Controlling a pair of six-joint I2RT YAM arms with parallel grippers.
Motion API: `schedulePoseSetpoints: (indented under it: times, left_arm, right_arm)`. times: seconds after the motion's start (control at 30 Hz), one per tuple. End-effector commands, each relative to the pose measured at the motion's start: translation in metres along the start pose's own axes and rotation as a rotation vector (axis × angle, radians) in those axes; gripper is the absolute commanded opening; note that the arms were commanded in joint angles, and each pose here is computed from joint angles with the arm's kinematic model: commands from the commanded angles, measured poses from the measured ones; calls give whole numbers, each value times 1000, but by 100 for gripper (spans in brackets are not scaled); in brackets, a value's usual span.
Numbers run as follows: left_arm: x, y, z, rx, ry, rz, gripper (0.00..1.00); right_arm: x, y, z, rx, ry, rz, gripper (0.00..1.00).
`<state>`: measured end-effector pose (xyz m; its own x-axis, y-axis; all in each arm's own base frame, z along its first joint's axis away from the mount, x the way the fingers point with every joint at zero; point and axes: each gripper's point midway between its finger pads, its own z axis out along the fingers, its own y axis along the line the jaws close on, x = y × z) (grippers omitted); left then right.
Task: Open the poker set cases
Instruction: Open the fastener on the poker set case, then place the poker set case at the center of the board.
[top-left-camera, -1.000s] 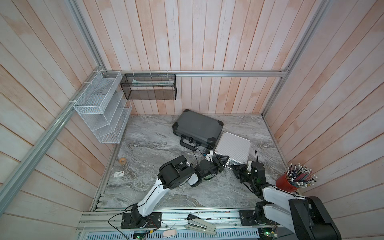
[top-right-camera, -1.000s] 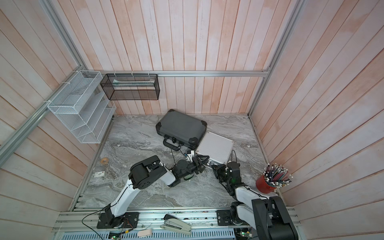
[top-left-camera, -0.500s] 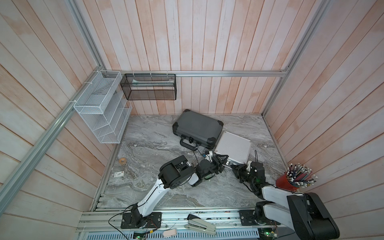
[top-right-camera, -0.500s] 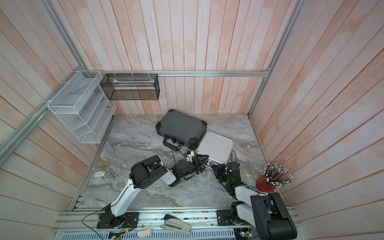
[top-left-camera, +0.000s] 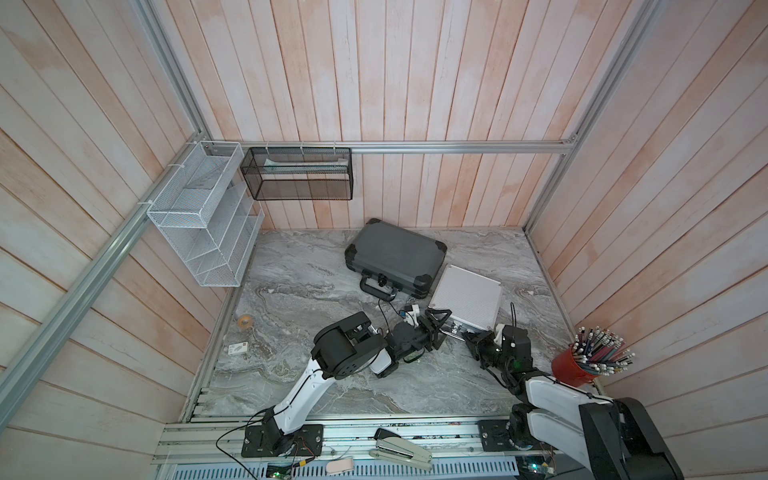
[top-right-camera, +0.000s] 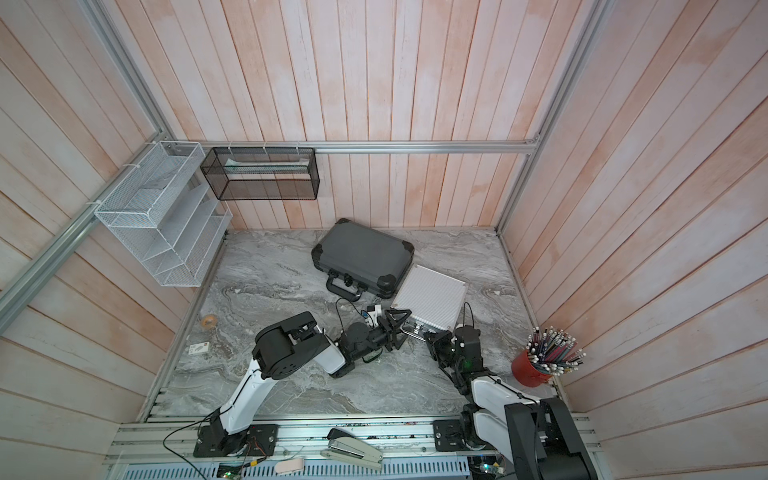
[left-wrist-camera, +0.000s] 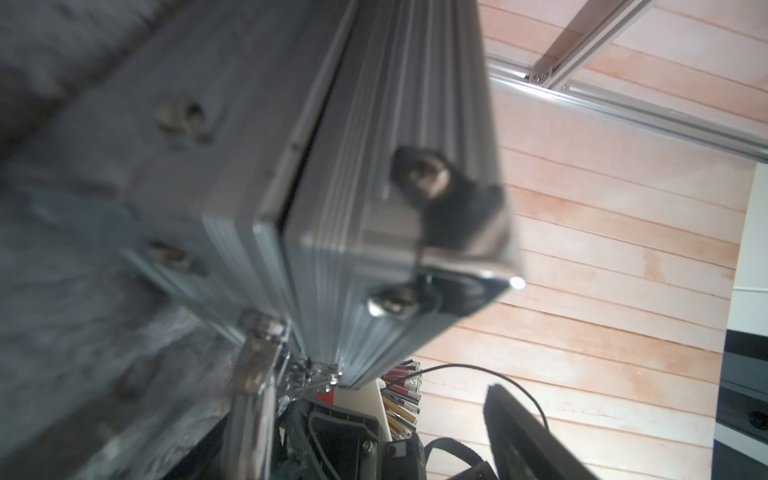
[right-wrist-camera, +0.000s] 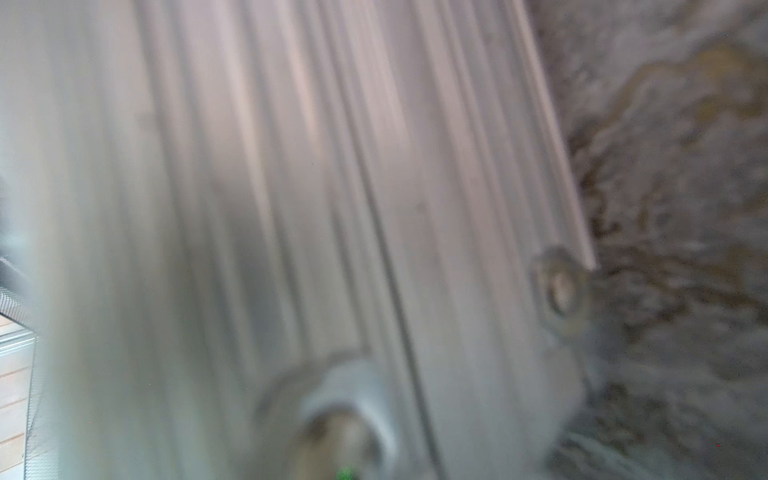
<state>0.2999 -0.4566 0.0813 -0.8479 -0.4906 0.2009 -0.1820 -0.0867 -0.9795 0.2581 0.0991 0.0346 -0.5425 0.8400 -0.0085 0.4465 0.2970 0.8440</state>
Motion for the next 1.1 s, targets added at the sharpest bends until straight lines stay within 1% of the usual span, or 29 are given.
schedulePoseSetpoints:
  times: [0.0, 0.2, 0.37, 0.47, 0.5, 0.57, 0.63, 0.7, 0.8, 0.83, 0.93, 1.07]
  left_arm:
    - [-2, -61, -11, 166, -22, 21, 87]
    - [0, -46, -22, 87, -15, 36, 90]
    - [2, -46, -37, 32, -26, 104, 91]
    - [-9, -47, -45, -10, -51, 157, 94]
    - [-11, -48, -46, -18, -57, 174, 94]
    - [-17, -51, -47, -36, -58, 209, 95]
    - [-22, -52, -47, -62, -61, 237, 96]
    - [-25, -54, -48, -72, -70, 261, 97]
    - [-31, -56, -49, -99, -86, 308, 98]
    - [-32, -57, -49, -107, -91, 321, 98]
    - [-38, -62, -48, -109, -98, 344, 99]
    - [-46, -66, -44, -123, -95, 387, 99]
  right_arm:
    - [-5, -30, -3, 107, -30, -34, 0]
    - [-13, -33, -7, 116, -53, -70, 0]
    - [-18, -37, -12, 132, -67, -93, 0]
    - [-21, -39, -14, 139, -83, -104, 1]
    - [-21, -41, -15, 144, -87, -106, 3]
    - [-23, -45, -16, 159, -100, -115, 12]
    - [-24, -45, -16, 161, -100, -124, 16]
    - [-23, -41, -15, 154, -90, -142, 24]
    - [-24, -40, -16, 158, -91, -161, 43]
    - [-25, -40, -16, 158, -95, -163, 46]
    - [-25, -41, -19, 158, -107, -161, 52]
    - [-27, -35, -24, 141, -130, -184, 53]
